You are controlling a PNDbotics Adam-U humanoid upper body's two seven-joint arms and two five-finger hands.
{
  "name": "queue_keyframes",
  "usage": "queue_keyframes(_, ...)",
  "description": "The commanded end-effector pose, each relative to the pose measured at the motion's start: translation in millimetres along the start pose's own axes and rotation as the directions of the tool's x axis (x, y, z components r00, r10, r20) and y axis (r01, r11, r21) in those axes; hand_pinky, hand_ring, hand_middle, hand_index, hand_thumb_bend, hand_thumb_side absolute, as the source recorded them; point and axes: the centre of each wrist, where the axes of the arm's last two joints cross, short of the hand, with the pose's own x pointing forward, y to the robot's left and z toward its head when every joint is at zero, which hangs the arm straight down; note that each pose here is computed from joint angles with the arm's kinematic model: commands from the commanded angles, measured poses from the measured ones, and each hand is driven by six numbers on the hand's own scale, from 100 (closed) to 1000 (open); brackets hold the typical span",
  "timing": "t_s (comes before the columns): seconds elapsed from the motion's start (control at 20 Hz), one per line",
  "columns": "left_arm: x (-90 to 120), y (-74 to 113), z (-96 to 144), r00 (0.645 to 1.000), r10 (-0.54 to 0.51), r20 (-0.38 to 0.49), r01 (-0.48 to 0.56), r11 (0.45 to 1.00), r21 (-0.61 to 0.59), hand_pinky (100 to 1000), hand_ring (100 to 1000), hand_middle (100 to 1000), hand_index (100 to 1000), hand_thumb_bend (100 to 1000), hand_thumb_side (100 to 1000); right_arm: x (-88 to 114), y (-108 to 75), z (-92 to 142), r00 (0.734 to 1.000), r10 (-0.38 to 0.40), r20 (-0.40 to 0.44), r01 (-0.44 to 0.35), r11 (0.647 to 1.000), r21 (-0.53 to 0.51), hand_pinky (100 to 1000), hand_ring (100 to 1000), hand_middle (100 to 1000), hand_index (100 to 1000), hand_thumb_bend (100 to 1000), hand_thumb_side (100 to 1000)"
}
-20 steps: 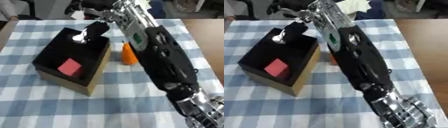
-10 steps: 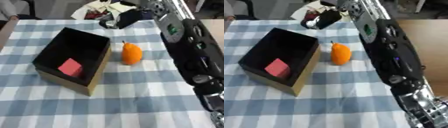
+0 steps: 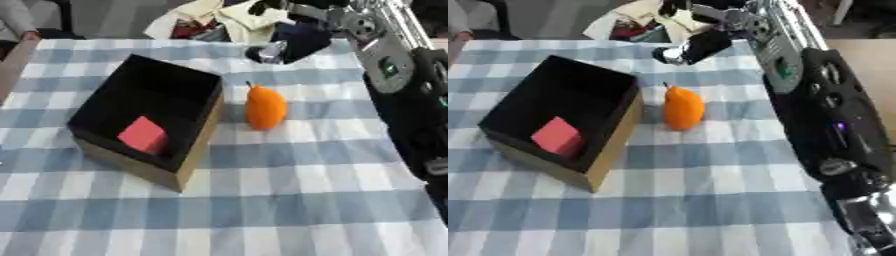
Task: Pick up objects on the table and place them in the box.
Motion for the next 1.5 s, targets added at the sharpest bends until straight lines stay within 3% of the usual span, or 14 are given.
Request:
queue_keyframes(0.05,3,5.1,-7,0.999,-0.018,0.033,0.018,1.0,-0.01,470,602,583,672,100,777,-10,-2.2,5,1.0,0.009,-0.005,-0.009,0.999,0.034,954,959,867,974,401,696)
queue_keyframes(0.75,3,4.3,-8,0.999,-0.021,0.03,0.021,1.0,-0.017,469,602,583,670,100,769,-26,47.7,-5,0.997,-0.063,-0.036,0.069,0.976,0.204,957,942,856,991,516,781)
queue_keyframes(1.25,3,2.0,-7,1.0,-0.012,0.024,0.013,1.0,-0.017,467,602,584,667,100,767,-21,81.6,-23,0.995,-0.046,-0.091,0.069,0.961,0.268,918,920,839,975,485,676)
queue_keyframes(1.5,4,1.2,-6,1.0,-0.008,0.021,0.008,1.0,-0.017,467,602,584,666,100,767,-16,88.6,-29,0.996,-0.043,-0.081,0.063,0.964,0.257,888,897,809,934,425,639)
